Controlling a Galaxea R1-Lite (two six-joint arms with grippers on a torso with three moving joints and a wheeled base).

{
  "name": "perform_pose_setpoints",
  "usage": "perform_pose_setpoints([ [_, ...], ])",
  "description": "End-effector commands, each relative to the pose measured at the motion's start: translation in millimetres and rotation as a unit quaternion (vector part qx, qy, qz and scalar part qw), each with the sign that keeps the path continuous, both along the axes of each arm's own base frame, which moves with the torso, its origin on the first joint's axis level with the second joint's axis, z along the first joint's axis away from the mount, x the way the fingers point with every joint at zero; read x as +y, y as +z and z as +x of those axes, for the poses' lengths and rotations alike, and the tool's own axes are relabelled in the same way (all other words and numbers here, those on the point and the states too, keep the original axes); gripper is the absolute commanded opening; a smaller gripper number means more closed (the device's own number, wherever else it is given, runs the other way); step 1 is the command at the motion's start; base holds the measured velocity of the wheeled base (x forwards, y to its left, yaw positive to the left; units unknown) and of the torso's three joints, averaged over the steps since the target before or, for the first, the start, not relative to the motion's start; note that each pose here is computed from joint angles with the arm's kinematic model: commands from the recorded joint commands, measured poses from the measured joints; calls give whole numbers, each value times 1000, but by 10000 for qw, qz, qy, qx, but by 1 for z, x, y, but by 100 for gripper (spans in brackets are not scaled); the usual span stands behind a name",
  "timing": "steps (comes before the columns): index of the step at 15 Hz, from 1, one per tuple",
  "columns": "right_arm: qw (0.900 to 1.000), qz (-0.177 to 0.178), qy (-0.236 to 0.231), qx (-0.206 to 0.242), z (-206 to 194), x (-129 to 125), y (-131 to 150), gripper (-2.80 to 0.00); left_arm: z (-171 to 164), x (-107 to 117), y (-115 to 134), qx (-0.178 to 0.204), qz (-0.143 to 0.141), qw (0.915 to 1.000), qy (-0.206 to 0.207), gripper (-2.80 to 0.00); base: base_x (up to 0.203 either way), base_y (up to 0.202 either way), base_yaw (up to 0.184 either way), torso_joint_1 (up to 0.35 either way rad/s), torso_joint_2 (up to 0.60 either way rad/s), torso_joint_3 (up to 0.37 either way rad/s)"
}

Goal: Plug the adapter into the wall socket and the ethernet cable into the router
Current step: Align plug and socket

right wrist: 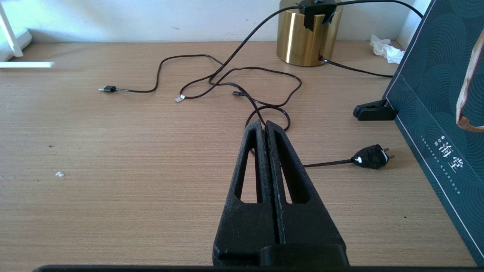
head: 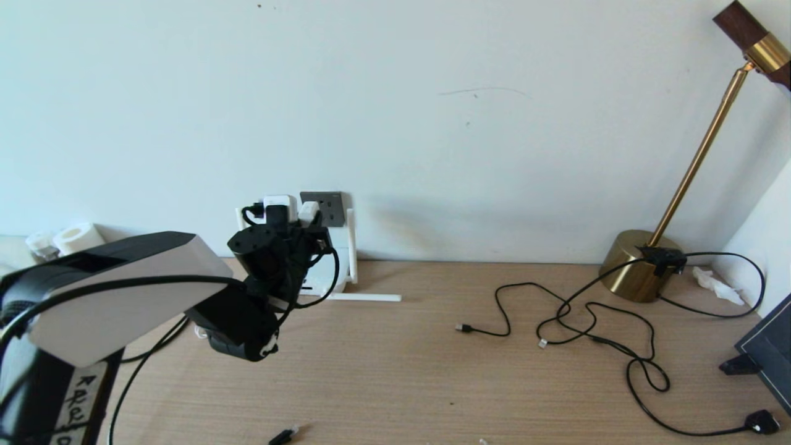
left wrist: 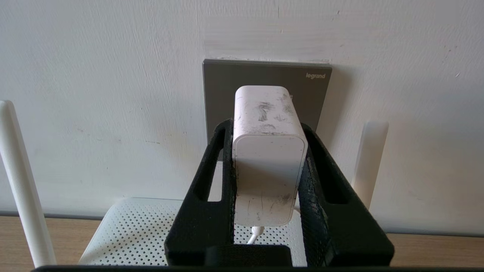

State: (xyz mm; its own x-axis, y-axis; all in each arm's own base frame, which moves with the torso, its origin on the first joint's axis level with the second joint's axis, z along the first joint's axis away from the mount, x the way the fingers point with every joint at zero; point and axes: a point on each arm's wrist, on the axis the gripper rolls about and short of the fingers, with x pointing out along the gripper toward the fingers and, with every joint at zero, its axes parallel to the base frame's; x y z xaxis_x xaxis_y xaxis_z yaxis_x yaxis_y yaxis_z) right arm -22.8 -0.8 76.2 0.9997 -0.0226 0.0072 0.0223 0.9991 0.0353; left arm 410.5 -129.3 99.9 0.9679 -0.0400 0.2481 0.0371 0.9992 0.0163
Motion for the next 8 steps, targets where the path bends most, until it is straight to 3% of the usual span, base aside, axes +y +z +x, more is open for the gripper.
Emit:
perform_pose_setpoints([
  [1,10000,1,-2,-2,0,0,0,-280,1,0,-2,-27,14,10000,12,-280,0,0,0,0,0,0],
  [8,10000,1,-2,-2,0,0,0,-280,17,-1,-8,-163,74,9998,78,-280,0,0,0,0,0,0],
])
